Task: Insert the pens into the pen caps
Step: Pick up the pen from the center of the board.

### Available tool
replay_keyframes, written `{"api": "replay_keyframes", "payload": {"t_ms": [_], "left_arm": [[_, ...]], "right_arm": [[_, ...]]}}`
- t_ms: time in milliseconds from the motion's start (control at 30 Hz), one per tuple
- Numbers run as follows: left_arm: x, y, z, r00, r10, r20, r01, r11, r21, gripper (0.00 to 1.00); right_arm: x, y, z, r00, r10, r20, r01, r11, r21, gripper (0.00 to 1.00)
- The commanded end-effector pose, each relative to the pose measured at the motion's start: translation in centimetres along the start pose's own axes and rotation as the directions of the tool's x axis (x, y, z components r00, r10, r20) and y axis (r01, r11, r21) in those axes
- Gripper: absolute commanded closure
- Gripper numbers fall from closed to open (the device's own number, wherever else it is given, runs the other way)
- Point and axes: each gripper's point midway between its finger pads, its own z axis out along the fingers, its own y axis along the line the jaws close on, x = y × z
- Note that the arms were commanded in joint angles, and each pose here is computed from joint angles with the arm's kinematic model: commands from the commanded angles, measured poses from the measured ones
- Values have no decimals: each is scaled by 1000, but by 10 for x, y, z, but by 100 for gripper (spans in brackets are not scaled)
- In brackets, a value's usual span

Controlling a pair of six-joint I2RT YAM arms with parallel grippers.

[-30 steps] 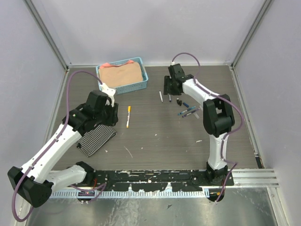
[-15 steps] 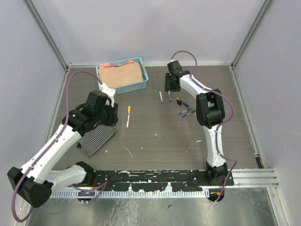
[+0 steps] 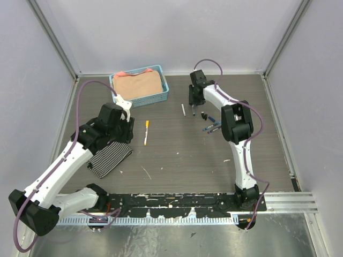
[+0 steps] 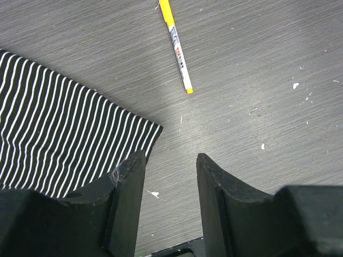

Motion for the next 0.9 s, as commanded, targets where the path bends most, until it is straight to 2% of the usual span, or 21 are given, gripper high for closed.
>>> {"api": "replay_keyframes", "payload": {"t_ms": [0, 233, 400, 533, 633, 767, 867], "left_arm": [[-2, 2, 1, 1000, 11, 3, -11, 1000, -8, 50], [-3, 2, -1, 1000, 10, 11, -9, 1000, -6, 50], [-3, 2, -1, 1000, 6, 12, -6, 1000, -7, 50], [-4, 1, -1, 1000, -1, 13, 1, 1000, 2, 50], [-4, -3, -3, 1000, -20, 16, 19, 1000, 23, 50], [-7, -15, -5, 997, -69, 38, 66, 994, 83, 50], [-10, -22, -5, 993, -110, 52, 103, 988, 118, 49]], "right_arm": [[-11, -1, -1, 1000, -20, 19, 20, 1000, 17, 67], [5, -4, 8, 999, -32, -37, 33, 999, 37, 73], [11, -2, 3, 999, -33, -44, 34, 999, 28, 88], [-5, 10, -24, 1000, 7, 26, -6, 999, -32, 93], [-14, 16, -50, 996, 45, 74, -39, 996, -81, 94], [-2, 20, -83, 991, 95, 99, -81, 987, -137, 94], [25, 24, -104, 990, 107, 97, -91, 984, -153, 94]]}}
